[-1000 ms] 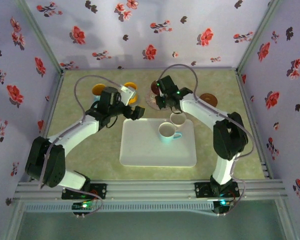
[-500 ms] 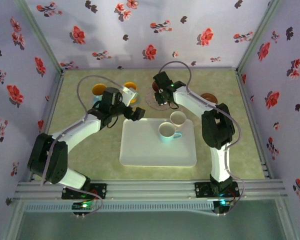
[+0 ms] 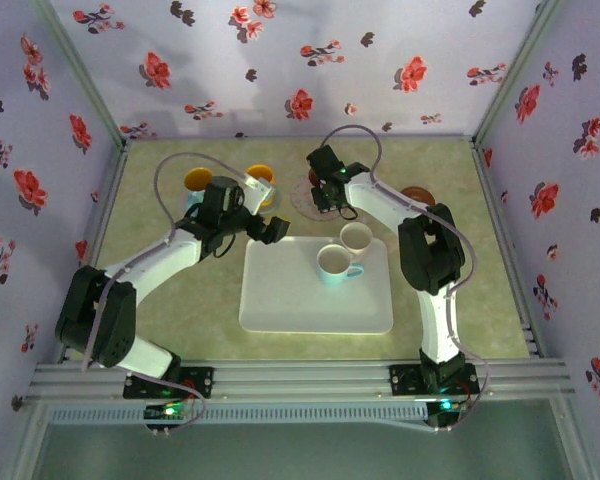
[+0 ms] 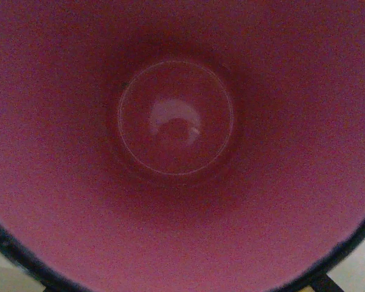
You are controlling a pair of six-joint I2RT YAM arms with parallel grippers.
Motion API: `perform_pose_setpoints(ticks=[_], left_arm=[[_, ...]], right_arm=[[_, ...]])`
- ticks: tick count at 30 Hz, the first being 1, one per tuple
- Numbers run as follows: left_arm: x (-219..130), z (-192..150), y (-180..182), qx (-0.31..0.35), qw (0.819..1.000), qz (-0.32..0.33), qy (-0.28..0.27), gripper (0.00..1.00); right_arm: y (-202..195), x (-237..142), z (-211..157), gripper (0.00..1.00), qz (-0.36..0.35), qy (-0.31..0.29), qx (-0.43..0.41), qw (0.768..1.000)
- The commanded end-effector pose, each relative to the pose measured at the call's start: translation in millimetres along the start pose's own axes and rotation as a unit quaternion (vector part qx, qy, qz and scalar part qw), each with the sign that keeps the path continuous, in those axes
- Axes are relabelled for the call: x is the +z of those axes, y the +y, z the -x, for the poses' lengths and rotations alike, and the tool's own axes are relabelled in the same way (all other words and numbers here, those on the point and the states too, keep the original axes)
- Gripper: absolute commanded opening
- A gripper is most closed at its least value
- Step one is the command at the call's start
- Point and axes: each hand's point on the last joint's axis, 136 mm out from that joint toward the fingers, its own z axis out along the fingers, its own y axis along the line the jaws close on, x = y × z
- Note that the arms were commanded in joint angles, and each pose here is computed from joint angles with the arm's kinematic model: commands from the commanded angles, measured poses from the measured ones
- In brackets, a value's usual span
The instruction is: Place the cup by the coaster
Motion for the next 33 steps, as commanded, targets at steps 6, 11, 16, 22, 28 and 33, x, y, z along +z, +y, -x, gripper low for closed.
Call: perform_pose_setpoints(ticks=[6,11,16,22,28,33], left_arm=[[-0.2,-0.1,1.1,0.007,1.0,-0.006,-0.005,1.0],[0.0,3.7,0.0,0.003,1.0,-0.009,-0.013,1.0],[-0.3,6.7,-0.3,0.003,1.0,-0.01,-0.016,1.0],[-1.9,8.8,-1.0,0.002,1.0,-0.011,-0.018,1.0],[-5.4,12.5,-1.6,0.005,1.0,-0.01,-0.024,1.0],[-9.1,12.8,-2.3,0.01,0.999,-0.008,-0.032,1.0]], right_arm=[[-3.5,-11.0,30.7,0.21,-0.005,-0.045,0.03,0.999],[-3.6,-15.4,32.1,0.28,-0.001,-0.051,0.031,0.998],[-2.9,-20.8,34.7,0.37,0.004,-0.057,0.033,0.998],[-3.6,-29.3,37.5,0.47,0.007,-0.068,0.04,0.997],[-4.4,-39.8,38.5,0.56,0.012,-0.075,0.047,0.996],[-3.3,-59.7,41.5,0.68,0.019,-0.097,0.052,0.994]])
